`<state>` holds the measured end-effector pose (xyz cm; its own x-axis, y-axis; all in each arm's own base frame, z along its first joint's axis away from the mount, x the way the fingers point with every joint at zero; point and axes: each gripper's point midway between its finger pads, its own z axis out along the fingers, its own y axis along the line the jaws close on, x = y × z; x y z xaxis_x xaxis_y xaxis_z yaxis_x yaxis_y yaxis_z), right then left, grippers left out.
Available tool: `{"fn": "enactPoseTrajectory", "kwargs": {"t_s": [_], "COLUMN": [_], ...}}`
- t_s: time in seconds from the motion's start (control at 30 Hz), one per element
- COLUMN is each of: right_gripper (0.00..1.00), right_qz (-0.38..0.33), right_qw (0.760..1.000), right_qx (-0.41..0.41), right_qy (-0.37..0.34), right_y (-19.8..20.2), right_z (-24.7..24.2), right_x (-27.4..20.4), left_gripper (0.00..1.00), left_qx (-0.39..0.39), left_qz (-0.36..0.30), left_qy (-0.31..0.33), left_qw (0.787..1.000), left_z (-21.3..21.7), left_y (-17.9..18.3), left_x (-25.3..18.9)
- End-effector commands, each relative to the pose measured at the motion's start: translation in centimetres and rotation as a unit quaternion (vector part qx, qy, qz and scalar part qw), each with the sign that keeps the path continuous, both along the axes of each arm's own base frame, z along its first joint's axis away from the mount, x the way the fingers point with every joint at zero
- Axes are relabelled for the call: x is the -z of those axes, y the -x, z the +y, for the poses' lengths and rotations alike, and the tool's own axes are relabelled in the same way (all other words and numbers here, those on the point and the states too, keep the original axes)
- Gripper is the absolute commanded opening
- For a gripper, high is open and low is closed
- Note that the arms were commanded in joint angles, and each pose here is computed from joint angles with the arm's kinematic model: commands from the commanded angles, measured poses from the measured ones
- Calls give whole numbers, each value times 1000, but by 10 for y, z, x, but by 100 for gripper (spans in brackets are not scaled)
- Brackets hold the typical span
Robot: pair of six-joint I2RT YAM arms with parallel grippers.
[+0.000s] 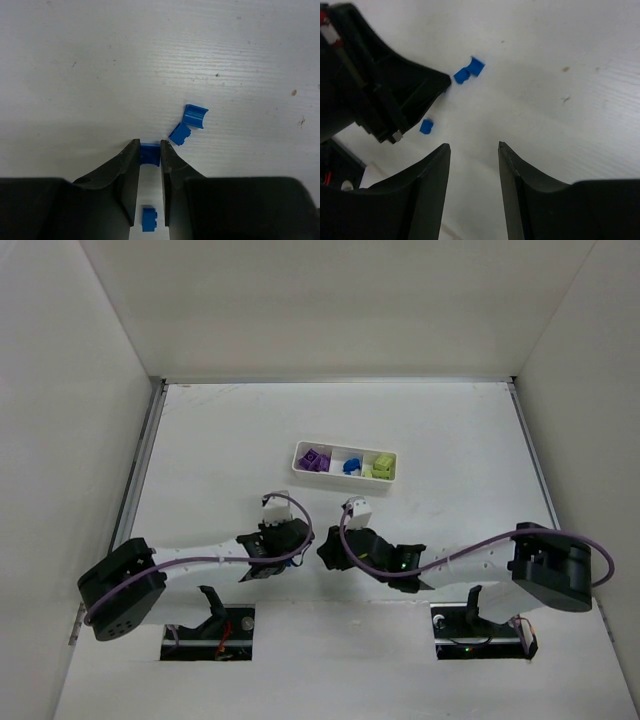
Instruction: Sort the legos into containers by color
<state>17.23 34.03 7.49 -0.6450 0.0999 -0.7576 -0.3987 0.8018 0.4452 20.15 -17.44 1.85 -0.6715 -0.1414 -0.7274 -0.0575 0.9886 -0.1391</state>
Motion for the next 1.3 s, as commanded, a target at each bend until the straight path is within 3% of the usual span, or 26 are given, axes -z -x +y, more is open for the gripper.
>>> {"fn": "enactPoseTrajectory", "kwargs": {"t_s": [0.0, 0.27, 0.47, 0.9, 1.27], "right_gripper": [49, 47, 44, 41, 16], "right_qz": [-20, -28, -50, -77, -72], "right_qw": [998, 997, 997, 983, 981], "right_qx": [-22, -56, -34, -9, 12], "right_qy": [-57, -40, 39, 163, 177], "right_y": [11, 35, 25, 21, 19], "right_z": [36, 79, 87, 97, 86], "right_x": [-29, -17, 2, 34, 42], "left_gripper": [14, 14, 14, 15, 15], "left_qx": [-8, -47, -79, -123, -94], "left_qz": [3, -29, -74, -157, -162], "left_qy": [-8, 77, 146, 202, 227], "left_qw": [1000, 995, 983, 959, 956], "left_z": [13, 26, 40, 69, 47], "left_y": [3, -12, -25, -51, -67], "left_x": [-4, -39, -79, -138, -148]}}
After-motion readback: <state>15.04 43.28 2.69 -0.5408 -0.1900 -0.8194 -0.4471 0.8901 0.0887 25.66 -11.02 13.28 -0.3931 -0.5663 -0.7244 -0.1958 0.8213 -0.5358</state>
